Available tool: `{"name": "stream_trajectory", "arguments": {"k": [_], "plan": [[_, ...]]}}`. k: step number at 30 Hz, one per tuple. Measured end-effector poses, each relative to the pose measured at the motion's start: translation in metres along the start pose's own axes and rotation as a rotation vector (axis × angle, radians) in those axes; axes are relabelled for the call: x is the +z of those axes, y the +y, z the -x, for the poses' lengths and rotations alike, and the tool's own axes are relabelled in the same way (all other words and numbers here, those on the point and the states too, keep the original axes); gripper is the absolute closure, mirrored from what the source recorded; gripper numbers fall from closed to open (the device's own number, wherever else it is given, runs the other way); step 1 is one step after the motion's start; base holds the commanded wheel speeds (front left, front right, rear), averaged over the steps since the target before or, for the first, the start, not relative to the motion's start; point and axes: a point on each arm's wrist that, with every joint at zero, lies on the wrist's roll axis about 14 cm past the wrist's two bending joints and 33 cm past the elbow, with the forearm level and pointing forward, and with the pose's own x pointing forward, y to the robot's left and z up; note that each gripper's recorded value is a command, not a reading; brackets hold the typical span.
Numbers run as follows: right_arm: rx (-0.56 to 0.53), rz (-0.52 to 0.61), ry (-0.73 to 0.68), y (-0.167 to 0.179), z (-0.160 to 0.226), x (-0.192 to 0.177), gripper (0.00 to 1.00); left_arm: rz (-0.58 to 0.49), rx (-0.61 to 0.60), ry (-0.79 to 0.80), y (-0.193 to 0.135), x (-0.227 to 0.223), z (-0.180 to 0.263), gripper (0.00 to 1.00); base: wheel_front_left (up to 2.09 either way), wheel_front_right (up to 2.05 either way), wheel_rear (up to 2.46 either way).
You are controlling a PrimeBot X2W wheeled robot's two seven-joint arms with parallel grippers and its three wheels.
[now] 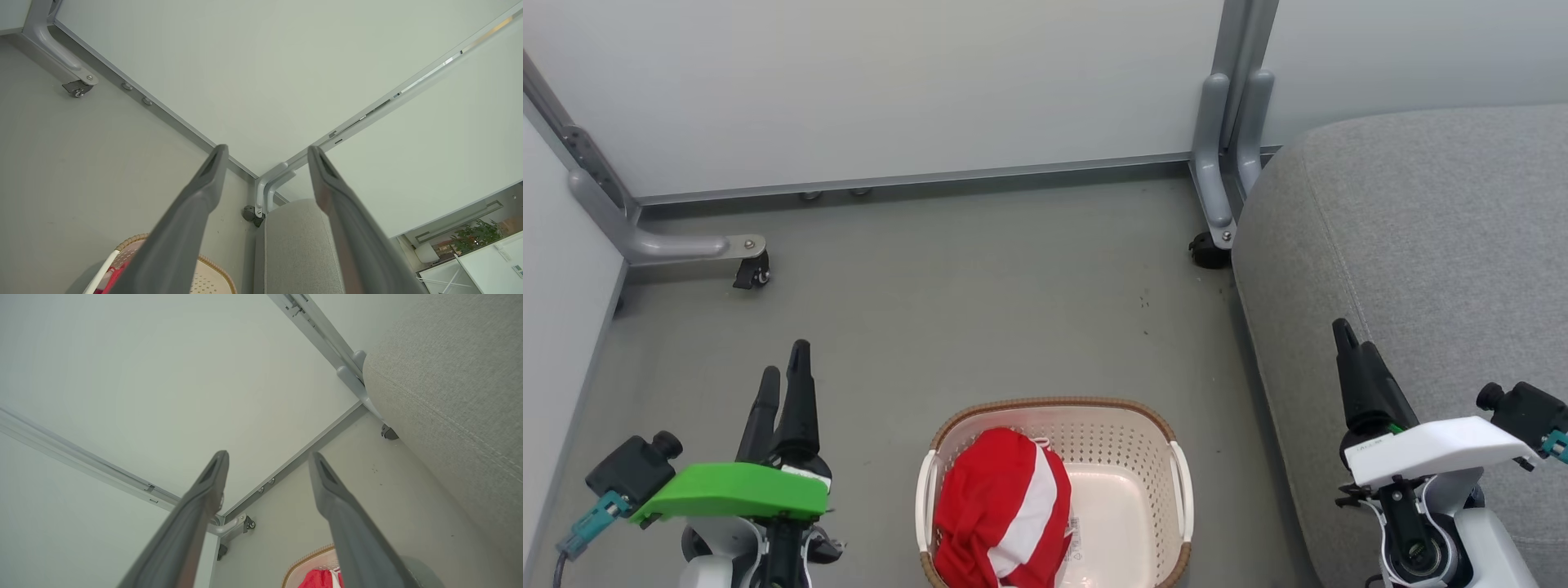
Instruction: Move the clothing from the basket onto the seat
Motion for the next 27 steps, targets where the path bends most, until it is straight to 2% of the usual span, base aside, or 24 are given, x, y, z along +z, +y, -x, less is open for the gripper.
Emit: {"name": "stream_trajectory", "arguments": {"k": [11,27], "plan": [[0.023,0.176,0.002,0.004,0.000,-0.002,0.00,-0.175,-0.015,0.008,-0.002,-0.005,0.000,0.00,0.00,0.00,0.00],[0.065,0.364,-0.005,0.013,-0.003,-0.006,0.00,-0.378,-0.036,0.011,-0.003,-0.010,-0.002,0.00,0.00,0.00,0.00]]}}
